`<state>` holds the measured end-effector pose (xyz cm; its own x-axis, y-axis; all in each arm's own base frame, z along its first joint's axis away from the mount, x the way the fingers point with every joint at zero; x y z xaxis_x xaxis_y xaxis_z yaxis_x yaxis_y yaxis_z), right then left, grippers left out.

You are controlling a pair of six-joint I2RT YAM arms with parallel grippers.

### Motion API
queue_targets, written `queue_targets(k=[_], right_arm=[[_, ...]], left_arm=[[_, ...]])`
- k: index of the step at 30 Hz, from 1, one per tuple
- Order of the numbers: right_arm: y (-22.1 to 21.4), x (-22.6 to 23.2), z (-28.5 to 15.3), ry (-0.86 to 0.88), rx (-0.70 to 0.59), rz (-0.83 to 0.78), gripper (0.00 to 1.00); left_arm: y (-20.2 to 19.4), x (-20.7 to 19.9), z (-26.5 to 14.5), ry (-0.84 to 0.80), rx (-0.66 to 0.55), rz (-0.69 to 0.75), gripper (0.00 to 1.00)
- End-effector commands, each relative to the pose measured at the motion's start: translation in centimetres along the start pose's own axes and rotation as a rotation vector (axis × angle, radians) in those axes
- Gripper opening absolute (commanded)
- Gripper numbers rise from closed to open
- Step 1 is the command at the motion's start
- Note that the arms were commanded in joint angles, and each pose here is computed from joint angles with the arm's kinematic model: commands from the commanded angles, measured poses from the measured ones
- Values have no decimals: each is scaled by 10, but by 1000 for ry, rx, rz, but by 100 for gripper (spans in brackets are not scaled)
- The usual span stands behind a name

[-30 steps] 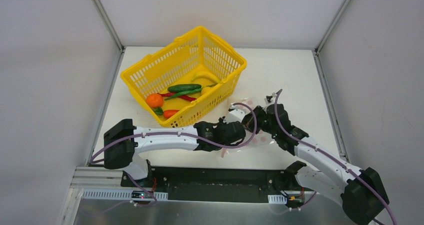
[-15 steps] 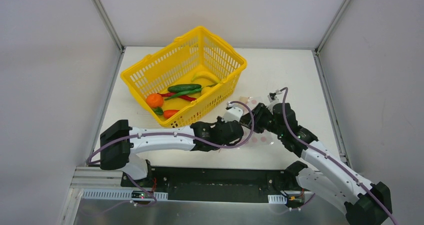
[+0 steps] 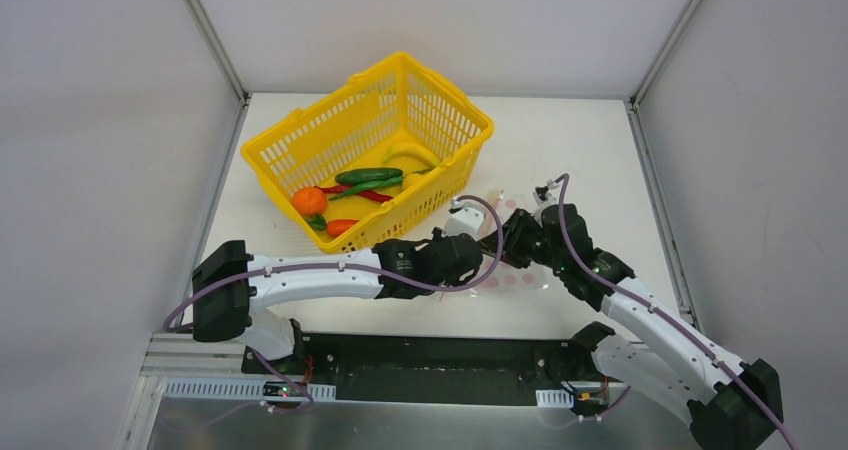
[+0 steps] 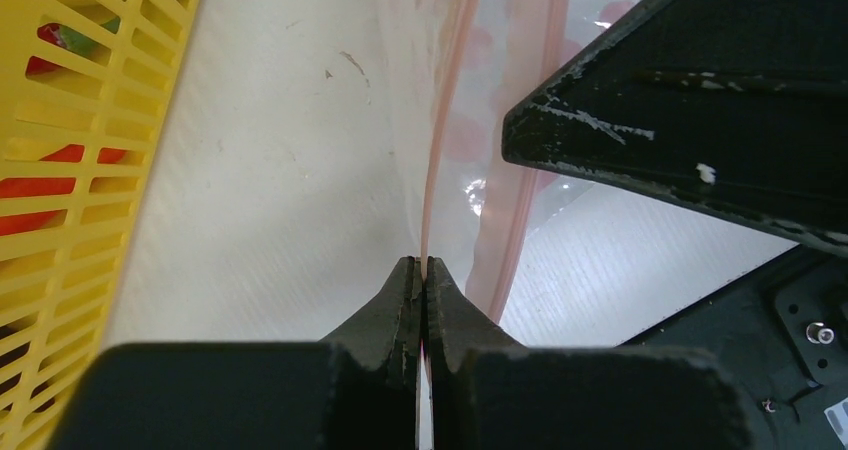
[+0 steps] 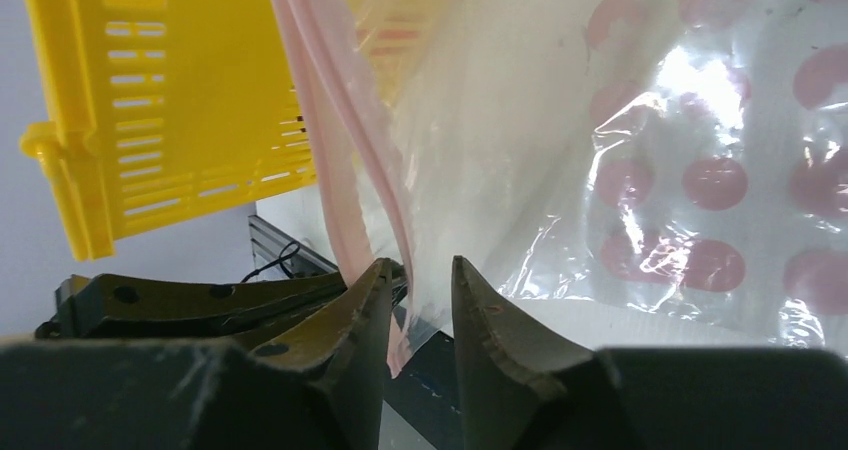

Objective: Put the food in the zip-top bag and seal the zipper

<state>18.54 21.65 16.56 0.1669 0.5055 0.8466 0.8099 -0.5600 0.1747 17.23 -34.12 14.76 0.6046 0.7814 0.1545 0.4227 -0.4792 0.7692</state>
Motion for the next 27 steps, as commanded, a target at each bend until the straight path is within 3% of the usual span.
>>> queue_targets(k=[1,9,14,18,23,27], right_arm=[[17,17,2,14,-59,-61,28],[19,23,8,3,-36,-124,0],[31,23,-13,-90,-81,-208,0],[30,19,-35,-217,-23,-308,0],[43,9,-68,-388,-51,-379,0],[43,15,-79,-428,-16,-397,0]], left_arm=[[17,-3,-9,-44,-45,-19,0],[16,6,-11,-44,-48,-38,0],[11,25,-7,2,-38,-100,0],[19,32,0,-6,-51,-180,0],[35,25,8,-48,-58,-220,0],[47,10,16,-101,-56,-211,0]])
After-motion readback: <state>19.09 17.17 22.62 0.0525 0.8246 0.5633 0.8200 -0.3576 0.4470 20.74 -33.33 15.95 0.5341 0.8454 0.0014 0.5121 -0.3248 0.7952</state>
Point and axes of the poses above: each gripper's point midway between its finger pads, its own z axis out along the fingers, its own x axis along the line the jaws close on, y = z × x, the point moved 1 cm from there along -z, back along the fingers, and after that the axes turned 13 degrees about z, right-handed, at the moved point
